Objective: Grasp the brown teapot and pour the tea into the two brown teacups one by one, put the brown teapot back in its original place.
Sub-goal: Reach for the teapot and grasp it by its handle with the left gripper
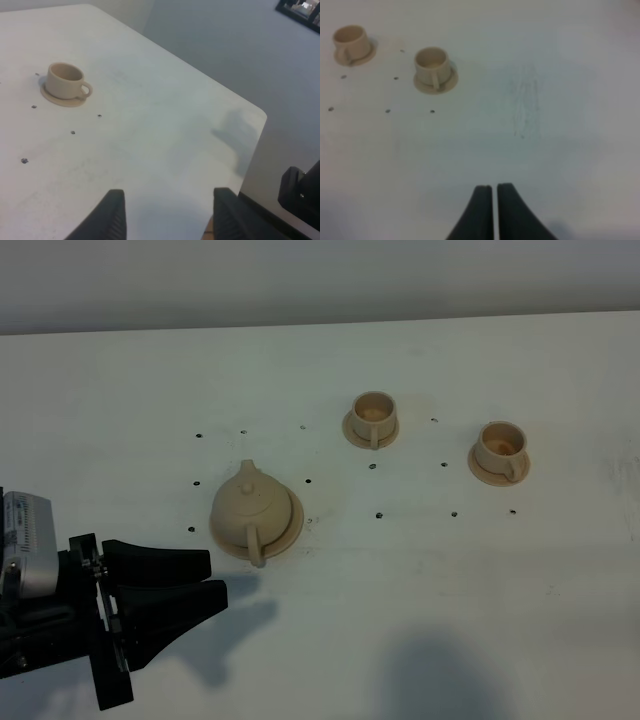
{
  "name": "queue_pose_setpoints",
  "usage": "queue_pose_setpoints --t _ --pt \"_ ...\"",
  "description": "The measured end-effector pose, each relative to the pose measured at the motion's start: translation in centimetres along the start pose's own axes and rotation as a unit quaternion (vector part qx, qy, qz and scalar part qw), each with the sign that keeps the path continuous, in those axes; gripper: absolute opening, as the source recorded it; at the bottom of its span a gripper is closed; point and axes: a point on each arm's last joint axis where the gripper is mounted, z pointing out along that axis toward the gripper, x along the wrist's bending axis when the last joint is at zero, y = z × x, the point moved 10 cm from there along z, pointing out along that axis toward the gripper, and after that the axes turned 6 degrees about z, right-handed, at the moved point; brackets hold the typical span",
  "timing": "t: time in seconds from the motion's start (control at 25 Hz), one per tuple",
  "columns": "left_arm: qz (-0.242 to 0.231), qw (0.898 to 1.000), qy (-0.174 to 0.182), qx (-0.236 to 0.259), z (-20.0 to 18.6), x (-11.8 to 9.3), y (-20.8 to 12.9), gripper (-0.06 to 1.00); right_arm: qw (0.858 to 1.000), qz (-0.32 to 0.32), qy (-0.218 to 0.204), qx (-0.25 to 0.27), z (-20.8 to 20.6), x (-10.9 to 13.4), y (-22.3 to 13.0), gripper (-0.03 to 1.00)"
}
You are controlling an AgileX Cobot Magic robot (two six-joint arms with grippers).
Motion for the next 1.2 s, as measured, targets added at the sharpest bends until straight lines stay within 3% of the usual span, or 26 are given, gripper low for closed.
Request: queue_pose_setpoints --t 0.28,0.44,0.56,0.76,1.0,1.2 --pt "-0.005 1.0 -0.005 -0.011 0.0 -0.2 0.4 0.44 1.0 0.003 0.002 0.0 0.0 0.1 0.0 0.0" --pt "-0.003 1.0 0.009 -0.021 0.0 0.5 1.3 0.44 1.0 0.004 0.003 0.0 0.0 0.1 0.0 0.0" --pt "-0.007 0.999 0.046 -0.009 -0.1 2.3 3.0 0.43 1.0 0.004 0.003 0.0 0.0 0.1 0.0 0.0" --pt "0.021 0.99 0.122 0.064 -1.5 5.5 6.5 0.41 1.0 0.004 0.003 0.0 0.0 0.1 0.0 0.0" --pt "-0.026 0.97 0.21 0.12 -4.3 7.6 9.8 0.4 1.0 0.004 0.003 0.0 0.0 0.1 0.0 0.0" --pt "-0.088 0.952 0.245 0.158 -5.6 8.0 9.6 0.39 1.0 0.004 0.003 0.0 0.0 0.1 0.0 0.0"
